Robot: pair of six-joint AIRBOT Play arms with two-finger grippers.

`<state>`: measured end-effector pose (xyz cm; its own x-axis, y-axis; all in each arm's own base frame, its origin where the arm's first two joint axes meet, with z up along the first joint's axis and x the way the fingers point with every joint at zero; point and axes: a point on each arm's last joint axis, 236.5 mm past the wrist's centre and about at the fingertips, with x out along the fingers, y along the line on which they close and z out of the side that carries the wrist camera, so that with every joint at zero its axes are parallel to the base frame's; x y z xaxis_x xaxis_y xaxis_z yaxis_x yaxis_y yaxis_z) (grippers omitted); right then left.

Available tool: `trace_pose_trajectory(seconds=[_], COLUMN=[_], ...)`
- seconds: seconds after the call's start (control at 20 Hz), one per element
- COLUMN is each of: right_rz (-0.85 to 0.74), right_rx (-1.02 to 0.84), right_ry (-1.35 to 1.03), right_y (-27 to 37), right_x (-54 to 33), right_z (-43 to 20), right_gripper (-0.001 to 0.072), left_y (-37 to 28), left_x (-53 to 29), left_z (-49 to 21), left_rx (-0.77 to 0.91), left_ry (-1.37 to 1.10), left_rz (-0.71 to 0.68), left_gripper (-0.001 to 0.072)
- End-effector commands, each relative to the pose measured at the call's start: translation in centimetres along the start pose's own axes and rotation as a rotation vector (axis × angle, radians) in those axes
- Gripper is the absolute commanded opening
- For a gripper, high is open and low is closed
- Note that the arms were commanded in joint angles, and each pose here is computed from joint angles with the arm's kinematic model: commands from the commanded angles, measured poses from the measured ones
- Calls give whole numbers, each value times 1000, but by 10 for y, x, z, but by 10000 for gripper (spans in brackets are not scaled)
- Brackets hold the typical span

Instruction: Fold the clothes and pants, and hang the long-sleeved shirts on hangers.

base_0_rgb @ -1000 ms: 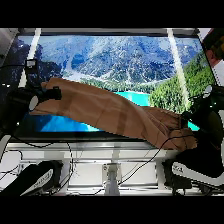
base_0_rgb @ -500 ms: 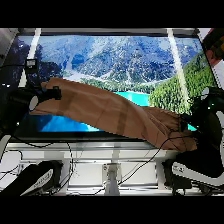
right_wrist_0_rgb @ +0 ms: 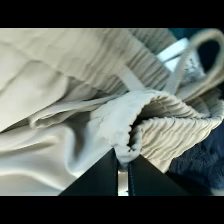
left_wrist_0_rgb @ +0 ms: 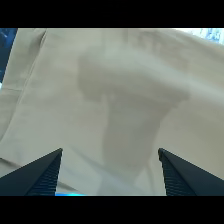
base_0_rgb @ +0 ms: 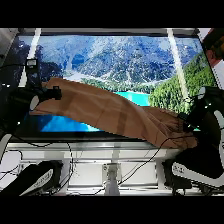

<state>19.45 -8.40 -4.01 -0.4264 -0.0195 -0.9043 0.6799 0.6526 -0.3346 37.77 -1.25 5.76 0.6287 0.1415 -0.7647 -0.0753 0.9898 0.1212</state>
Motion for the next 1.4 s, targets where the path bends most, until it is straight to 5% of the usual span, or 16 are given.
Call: trace_pose_trajectory(seconds=[0.0, 0.3, 0.5, 0.7, 1.05, 1.2, 1.35], right_rz=[124, 589, 553, 421, 496, 593, 669], right_rx=[-30, -128, -267, -310, -257, -199, -121], right_ry=[-179, -655, -853, -944, -1025, -1055, -1128], right_y=[18, 90, 93, 59, -3, -18, -42], right_x=[-41, -206, -260, -247, -124, -84, -83], right_z=[32, 83, 73, 45, -28, -52, -69], right_gripper=[22, 21, 21, 21, 21, 21, 21], left_y=[1, 6, 33, 65, 98, 95, 86], left_x=[5, 12, 16, 18, 31, 40, 43], left_z=[-2, 11, 10, 7, -28, -53, -62], left_rx=[12, -15, -89, -149, -221, -287, -352], left_ry=[12, -39, -32, -22, 52, 104, 126], left_rz=[11, 8, 52, 105, 166, 168, 139], left_gripper=[692, 692, 693, 692, 689, 552, 552])
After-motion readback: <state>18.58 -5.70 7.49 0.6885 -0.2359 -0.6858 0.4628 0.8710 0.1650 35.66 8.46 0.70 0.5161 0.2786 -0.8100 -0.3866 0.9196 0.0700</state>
